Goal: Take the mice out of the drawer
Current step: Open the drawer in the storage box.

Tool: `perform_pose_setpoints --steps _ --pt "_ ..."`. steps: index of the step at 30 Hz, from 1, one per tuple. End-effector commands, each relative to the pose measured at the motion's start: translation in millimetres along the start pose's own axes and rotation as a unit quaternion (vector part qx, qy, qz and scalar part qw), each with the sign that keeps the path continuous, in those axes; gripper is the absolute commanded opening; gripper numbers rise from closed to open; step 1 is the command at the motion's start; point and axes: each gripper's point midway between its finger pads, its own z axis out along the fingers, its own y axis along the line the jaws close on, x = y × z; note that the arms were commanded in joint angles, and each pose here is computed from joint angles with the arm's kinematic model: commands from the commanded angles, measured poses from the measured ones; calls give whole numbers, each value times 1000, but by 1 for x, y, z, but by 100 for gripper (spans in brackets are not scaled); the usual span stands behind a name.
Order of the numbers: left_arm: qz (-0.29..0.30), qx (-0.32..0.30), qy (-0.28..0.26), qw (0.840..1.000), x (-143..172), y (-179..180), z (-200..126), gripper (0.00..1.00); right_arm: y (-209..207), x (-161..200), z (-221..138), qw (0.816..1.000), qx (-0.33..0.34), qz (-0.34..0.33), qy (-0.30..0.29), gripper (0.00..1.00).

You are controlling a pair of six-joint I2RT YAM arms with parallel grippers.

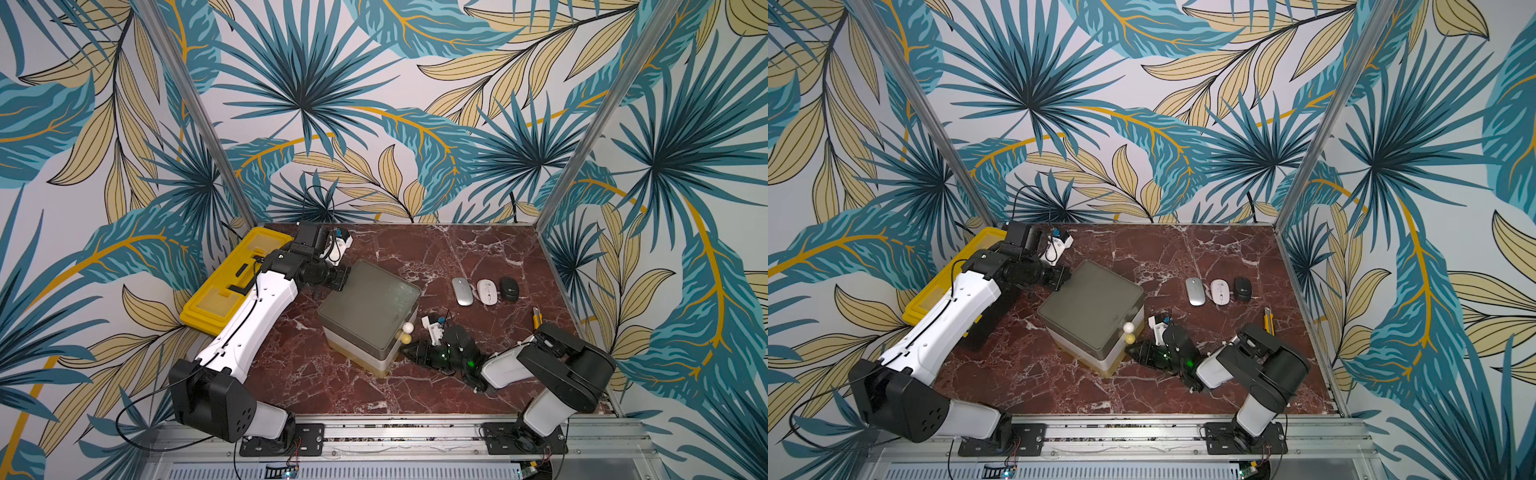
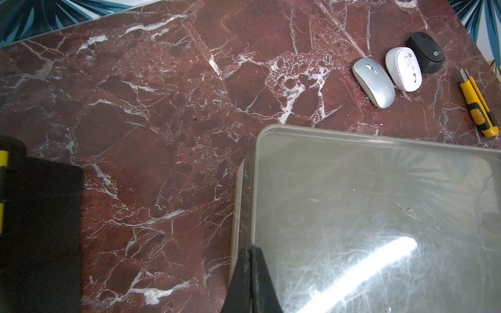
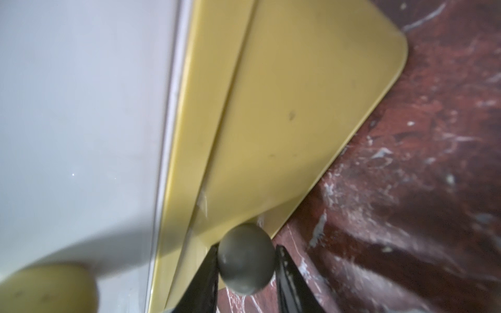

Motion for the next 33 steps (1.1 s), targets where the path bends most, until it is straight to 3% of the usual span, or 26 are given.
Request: perform_pose_setpoints --steps 1,8,13,33 --pt "-12 56 36 998 17 -26 1 0 -1 -9 5 1000 13 -12 -15 30" --pt "-12 57 36 998 16 -27 2 0 -1 -5 14 1000 -6 4 -2 25" --pt "-11 54 36 998 16 -26 3 0 -8 0 8 1000 19 4 6 25" --pt "-11 44 34 998 17 -22 2 0 -25 26 -45 994 97 -31 41 25"
